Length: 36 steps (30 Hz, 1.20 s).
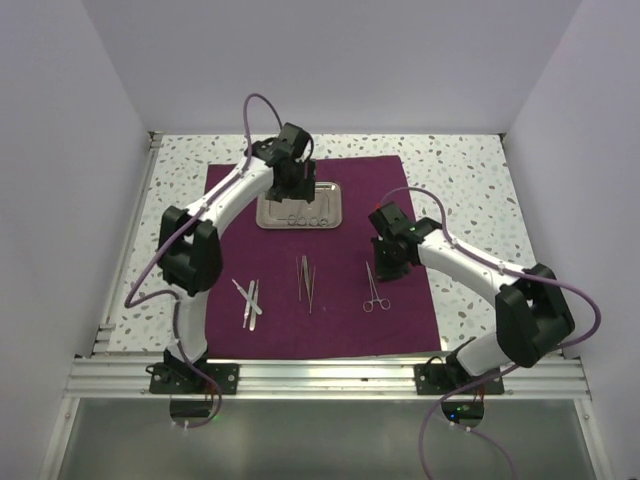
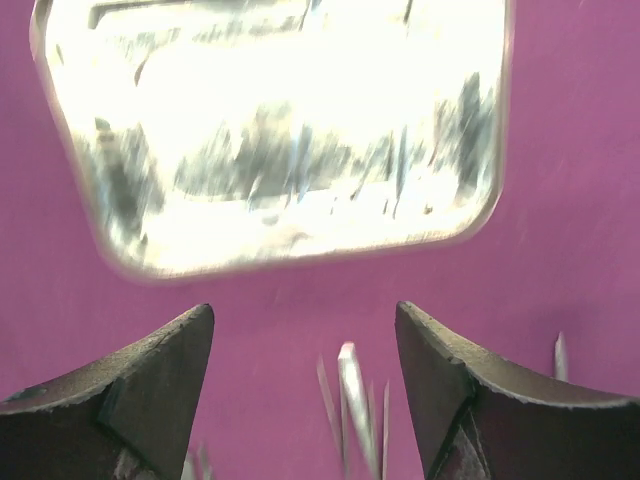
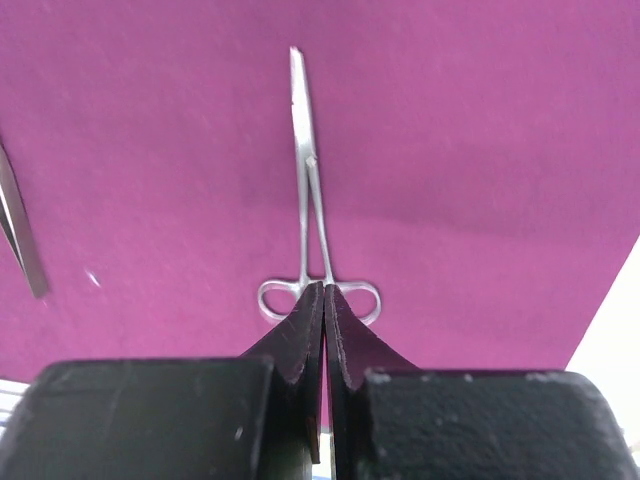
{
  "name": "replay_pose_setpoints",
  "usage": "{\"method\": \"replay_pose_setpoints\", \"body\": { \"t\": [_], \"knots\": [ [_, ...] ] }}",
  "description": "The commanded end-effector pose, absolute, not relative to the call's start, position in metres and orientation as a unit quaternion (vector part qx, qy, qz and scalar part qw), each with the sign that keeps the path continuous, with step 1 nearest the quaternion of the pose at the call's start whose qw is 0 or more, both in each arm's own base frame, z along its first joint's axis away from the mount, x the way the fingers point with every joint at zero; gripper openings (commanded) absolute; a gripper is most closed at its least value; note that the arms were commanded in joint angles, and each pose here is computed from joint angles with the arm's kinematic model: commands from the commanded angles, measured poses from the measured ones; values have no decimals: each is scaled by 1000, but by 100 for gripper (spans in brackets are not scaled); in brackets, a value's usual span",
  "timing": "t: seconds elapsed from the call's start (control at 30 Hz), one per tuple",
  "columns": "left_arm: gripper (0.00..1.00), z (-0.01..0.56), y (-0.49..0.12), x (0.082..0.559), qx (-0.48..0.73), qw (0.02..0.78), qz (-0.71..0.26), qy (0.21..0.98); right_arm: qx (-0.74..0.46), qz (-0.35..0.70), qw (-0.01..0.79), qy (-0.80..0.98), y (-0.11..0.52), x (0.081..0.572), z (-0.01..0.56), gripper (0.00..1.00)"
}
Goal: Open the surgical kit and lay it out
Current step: Place the medical item in the surgical kit, then pick up the medical item from the container.
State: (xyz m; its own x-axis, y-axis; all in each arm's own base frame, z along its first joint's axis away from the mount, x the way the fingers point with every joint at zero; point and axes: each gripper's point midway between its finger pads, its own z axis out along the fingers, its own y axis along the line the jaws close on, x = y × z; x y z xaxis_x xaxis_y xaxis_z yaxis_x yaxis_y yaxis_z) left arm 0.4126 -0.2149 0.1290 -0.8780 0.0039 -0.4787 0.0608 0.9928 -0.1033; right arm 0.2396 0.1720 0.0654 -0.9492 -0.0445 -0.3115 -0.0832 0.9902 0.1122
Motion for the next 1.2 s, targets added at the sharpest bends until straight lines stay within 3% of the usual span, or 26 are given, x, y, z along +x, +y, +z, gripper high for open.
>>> {"method": "replay_pose_setpoints", "body": {
  "t": [0.0, 0.3, 0.37, 0.4, 0.5, 1.0, 1.17],
  "knots": [
    [76, 134, -225, 445, 34, 268, -54, 961, -4, 77, 180, 981, 170, 239, 73, 0],
    [73, 93, -234, 475, 32, 262, -35, 964, 12, 70, 172, 983, 154, 215, 77, 3],
    [71, 79, -230, 477, 37, 255, -20, 966, 9, 62, 178, 982, 149, 213, 85, 23],
    [71, 77, -230, 478, 39, 256, -15, 966, 10, 62, 186, 981, 147, 213, 91, 43],
    [68, 60, -226, 480, 44, 249, -1, 967, 4, 49, 193, 980, 139, 211, 102, 63],
    [63, 15, -224, 540, 13, 323, 8, 946, 16, 27, 198, 980, 116, 190, 137, 64],
    [57, -9, -226, 562, 7, 317, 10, 948, 20, 12, 203, 979, 107, 186, 145, 64]
  ]
}}
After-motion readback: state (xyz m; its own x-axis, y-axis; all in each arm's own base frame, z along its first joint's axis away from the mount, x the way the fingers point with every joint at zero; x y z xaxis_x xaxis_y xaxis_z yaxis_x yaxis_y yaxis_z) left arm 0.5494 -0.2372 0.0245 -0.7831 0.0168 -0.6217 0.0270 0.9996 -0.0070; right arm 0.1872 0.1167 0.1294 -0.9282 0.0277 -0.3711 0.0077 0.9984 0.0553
